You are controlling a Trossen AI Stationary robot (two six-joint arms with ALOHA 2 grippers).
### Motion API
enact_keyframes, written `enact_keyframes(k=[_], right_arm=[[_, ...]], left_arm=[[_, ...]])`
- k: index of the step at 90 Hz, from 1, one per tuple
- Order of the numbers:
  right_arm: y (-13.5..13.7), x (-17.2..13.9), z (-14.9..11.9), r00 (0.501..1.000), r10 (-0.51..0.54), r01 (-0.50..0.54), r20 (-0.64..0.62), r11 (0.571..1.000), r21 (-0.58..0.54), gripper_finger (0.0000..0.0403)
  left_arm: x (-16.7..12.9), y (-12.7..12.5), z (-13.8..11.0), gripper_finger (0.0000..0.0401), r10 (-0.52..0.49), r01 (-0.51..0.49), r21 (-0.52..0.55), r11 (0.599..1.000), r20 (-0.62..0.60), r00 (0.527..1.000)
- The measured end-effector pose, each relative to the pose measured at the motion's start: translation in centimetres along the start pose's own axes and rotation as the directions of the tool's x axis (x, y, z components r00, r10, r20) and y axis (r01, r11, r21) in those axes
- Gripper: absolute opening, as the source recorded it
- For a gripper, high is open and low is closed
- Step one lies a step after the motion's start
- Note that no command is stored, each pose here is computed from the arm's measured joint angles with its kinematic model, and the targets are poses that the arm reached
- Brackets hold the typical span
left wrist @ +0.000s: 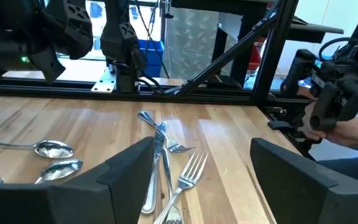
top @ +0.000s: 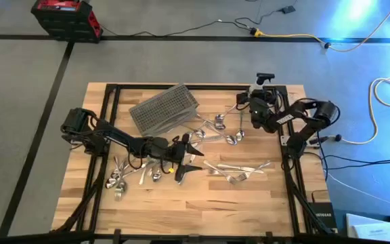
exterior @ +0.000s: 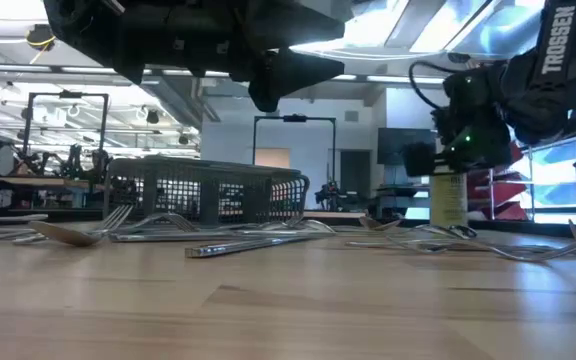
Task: Sort silverware
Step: Move the white spray bottle to the top right of the table
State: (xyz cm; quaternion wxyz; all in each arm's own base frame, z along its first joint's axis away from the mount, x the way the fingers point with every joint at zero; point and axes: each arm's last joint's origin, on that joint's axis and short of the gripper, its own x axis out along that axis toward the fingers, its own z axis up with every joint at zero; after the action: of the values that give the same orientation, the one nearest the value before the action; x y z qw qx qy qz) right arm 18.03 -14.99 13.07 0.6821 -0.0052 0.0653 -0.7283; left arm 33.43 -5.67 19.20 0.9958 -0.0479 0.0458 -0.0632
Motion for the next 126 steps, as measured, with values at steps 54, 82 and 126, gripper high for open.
enact_keyframes(k=[54, 82, 126], right_arm=[[-1.1, -1.5, 1.1, 0.996, -0.053, 0.048, -0.065, 0.996, -0.076, 0.0330], [-1.1, -2.8, 0.9, 0.995, -0.059, 0.045, -0.082, 0.985, -0.165, 0.0330], [-0.4, -6.4, -0.4, 0.998, -0.033, 0.017, -0.062, 0.970, -0.243, 0.0265]], left_arm=[[0.0, 0.0, 0.0, 0.0254, 0.000, 0.000, 0.001, 1.000, 0.000, 1.000], [0.0, 0.0, 0.0, 0.0254, 0.000, 0.000, 0.002, 1.000, 0.000, 1.000], [0.0, 0.0, 0.0, 0.0254, 0.000, 0.000, 0.000, 1.000, 0.000, 1.000]])
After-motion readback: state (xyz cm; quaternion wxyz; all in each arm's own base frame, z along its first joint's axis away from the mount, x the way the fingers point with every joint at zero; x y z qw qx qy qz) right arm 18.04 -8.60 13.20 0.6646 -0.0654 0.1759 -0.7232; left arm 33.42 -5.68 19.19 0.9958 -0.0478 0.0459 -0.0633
